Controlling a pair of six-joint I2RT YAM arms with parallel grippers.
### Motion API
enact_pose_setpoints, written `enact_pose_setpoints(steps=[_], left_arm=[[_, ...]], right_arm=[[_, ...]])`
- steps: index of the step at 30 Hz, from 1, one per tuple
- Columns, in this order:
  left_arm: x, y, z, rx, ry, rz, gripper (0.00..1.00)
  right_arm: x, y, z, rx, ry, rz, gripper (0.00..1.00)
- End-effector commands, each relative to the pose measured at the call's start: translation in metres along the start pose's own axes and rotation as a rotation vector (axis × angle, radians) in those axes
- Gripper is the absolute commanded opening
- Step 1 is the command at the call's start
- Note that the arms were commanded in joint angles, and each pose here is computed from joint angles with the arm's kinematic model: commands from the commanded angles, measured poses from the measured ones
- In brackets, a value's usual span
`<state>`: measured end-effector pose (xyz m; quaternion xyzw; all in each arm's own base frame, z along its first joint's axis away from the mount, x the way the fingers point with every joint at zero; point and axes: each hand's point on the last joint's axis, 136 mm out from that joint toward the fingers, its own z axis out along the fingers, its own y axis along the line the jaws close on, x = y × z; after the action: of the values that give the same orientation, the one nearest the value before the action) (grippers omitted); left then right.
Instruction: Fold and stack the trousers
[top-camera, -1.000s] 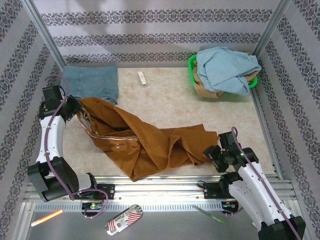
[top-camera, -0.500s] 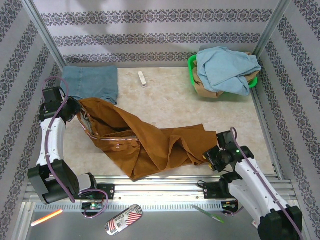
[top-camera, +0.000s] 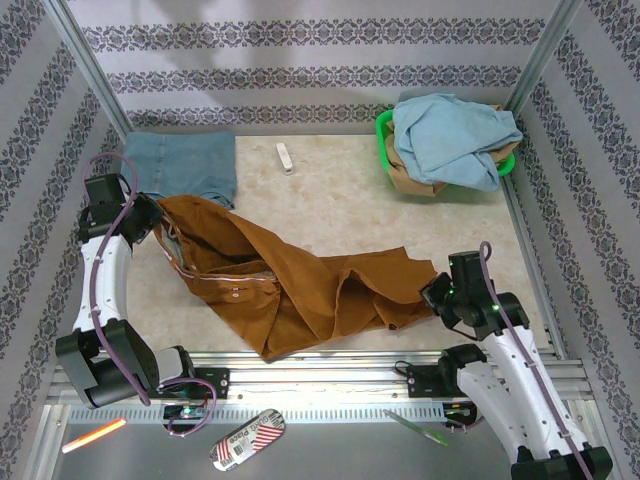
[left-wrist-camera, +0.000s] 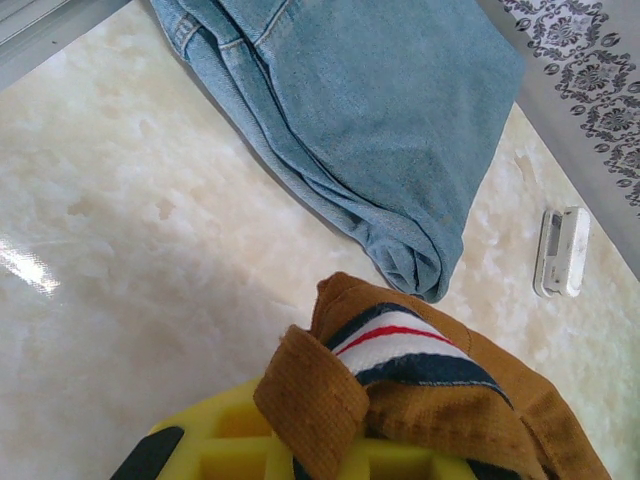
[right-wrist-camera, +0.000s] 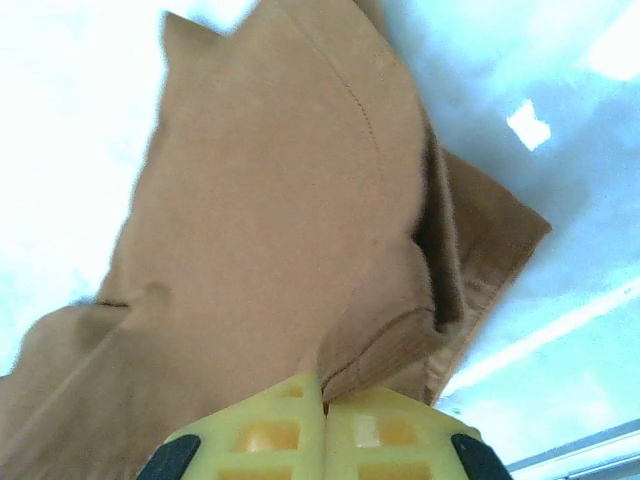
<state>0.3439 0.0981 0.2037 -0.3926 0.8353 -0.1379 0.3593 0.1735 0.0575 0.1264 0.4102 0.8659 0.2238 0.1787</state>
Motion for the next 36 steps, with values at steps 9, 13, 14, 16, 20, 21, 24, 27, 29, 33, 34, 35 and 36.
enact_pose_setpoints(steps=[9,13,14,16,20,21,24,27,29,33,34,35,36], left_arm=[[-0.064,-0.040,-0.055,0.110,-0.181,0.031,0.00],[-0.073,-0.046,-0.066,0.145,-0.200,0.040,0.00],[-0.074,-0.047,-0.068,0.150,-0.202,0.045,0.00],[-0.073,-0.047,-0.071,0.154,-0.210,0.050,0.00],[-0.070,-0.042,-0.077,0.145,-0.237,0.062,0.00],[-0.070,-0.039,-0.077,0.132,-0.245,0.060,0.00],[-0.072,-0.030,-0.072,0.111,-0.251,0.036,0.00],[-0.079,-0.022,-0.057,0.110,-0.231,-0.022,0.00],[-0.087,-0.017,-0.044,0.096,-0.219,-0.049,0.00],[-0.107,-0.008,-0.020,0.062,-0.207,-0.086,0.00],[-0.112,-0.006,-0.013,0.054,-0.200,-0.095,0.00],[-0.116,-0.003,-0.004,0.048,-0.186,-0.105,0.00],[-0.119,-0.001,0.005,0.038,-0.174,-0.111,0.00]], right_arm=[[-0.089,0.110,-0.160,-0.185,-0.505,-0.295,0.00],[-0.111,0.130,-0.209,-0.225,-0.670,-0.309,0.00],[-0.115,0.131,-0.218,-0.235,-0.702,-0.303,0.00],[-0.120,0.132,-0.234,-0.245,-0.754,-0.296,0.00],[-0.132,0.126,-0.266,-0.219,-0.876,-0.286,0.00],[-0.135,0.126,-0.270,-0.212,-0.898,-0.284,0.00],[-0.148,0.132,-0.270,-0.186,-0.929,-0.281,0.00],[-0.171,0.148,-0.239,-0.179,-0.892,-0.260,0.00],[-0.194,0.160,-0.210,-0.183,-0.850,-0.228,0.00],[-0.239,0.187,-0.158,-0.165,-0.764,-0.183,0.00],[-0.249,0.195,-0.145,-0.160,-0.740,-0.174,0.00],[-0.258,0.203,-0.131,-0.164,-0.716,-0.170,0.00],[-0.265,0.209,-0.119,-0.157,-0.695,-0.161,0.00]])
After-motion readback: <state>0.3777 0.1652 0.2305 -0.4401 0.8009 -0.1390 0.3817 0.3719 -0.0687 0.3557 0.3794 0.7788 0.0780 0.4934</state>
